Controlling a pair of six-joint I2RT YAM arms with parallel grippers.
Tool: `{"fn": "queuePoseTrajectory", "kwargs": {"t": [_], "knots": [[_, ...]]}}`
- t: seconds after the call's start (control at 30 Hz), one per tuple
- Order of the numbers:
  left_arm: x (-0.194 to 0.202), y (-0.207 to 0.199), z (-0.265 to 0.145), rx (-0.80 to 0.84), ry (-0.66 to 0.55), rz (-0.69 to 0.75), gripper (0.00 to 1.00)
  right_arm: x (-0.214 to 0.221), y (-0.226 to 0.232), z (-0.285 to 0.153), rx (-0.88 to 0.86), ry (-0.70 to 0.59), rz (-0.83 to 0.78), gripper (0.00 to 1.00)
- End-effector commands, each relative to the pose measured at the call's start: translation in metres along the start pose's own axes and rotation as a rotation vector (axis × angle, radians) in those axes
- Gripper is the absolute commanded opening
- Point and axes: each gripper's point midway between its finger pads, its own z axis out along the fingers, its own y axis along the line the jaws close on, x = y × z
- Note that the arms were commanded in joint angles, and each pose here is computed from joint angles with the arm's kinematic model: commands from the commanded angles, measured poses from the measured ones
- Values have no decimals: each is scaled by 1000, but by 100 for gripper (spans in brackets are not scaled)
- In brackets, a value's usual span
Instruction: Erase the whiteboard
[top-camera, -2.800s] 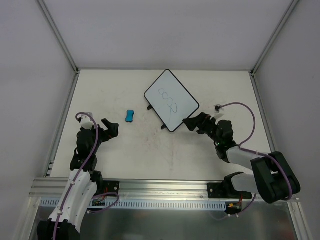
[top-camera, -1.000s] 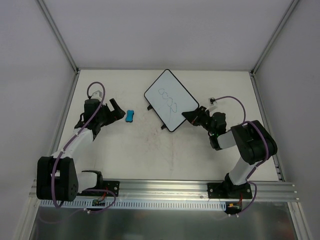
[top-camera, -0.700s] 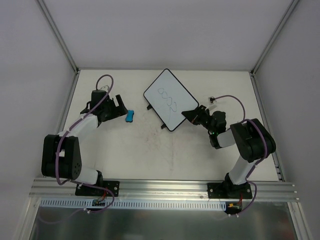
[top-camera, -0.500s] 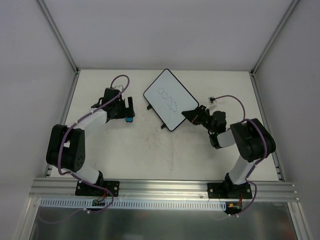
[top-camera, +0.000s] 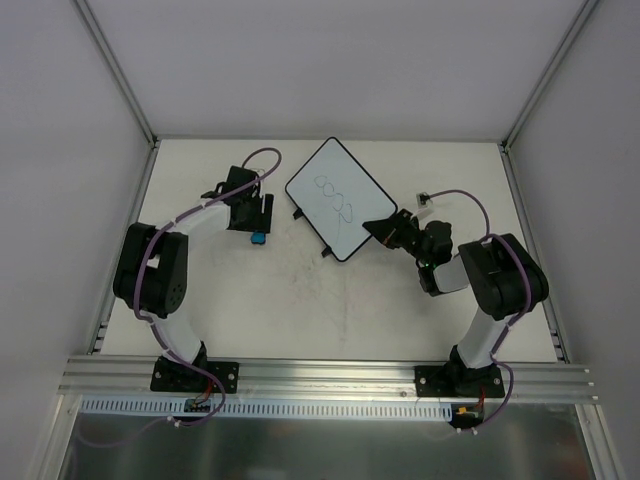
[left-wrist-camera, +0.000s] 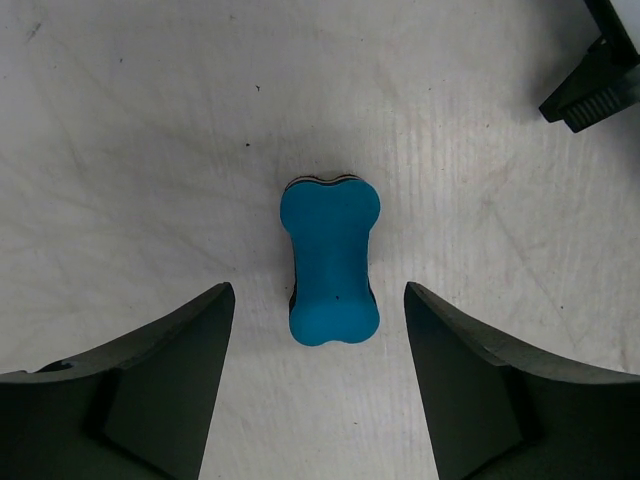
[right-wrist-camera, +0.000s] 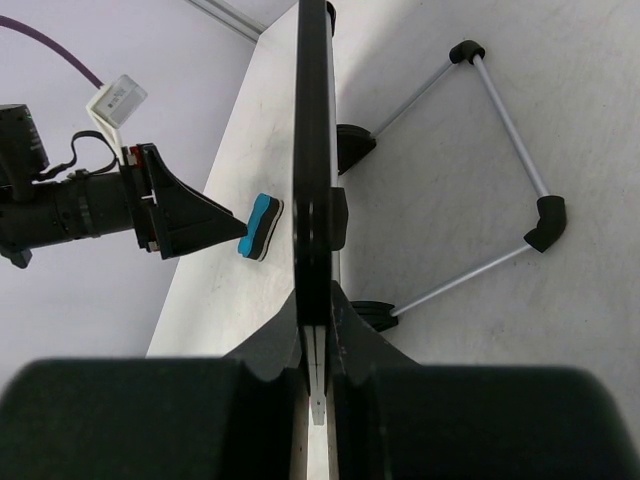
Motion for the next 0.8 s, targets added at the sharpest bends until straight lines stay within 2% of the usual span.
{"fn": "queuePoseTrajectory", "kwargs": {"t": [0.0,0.13,0.63,0.77], "knots": [[-1,6,1,-19,31,47,68,-19,22,8,-102,-59,-49,0],[-3,2,3,-2,34,53,60,-19,23,8,-103,-60,-53,0],[-1,0,16,4,67,46,60,-19,22,7,-101,-60,-54,0],[1,0,21,2,80,42,53,-20,22,6,-102,-62,-56,0]]}}
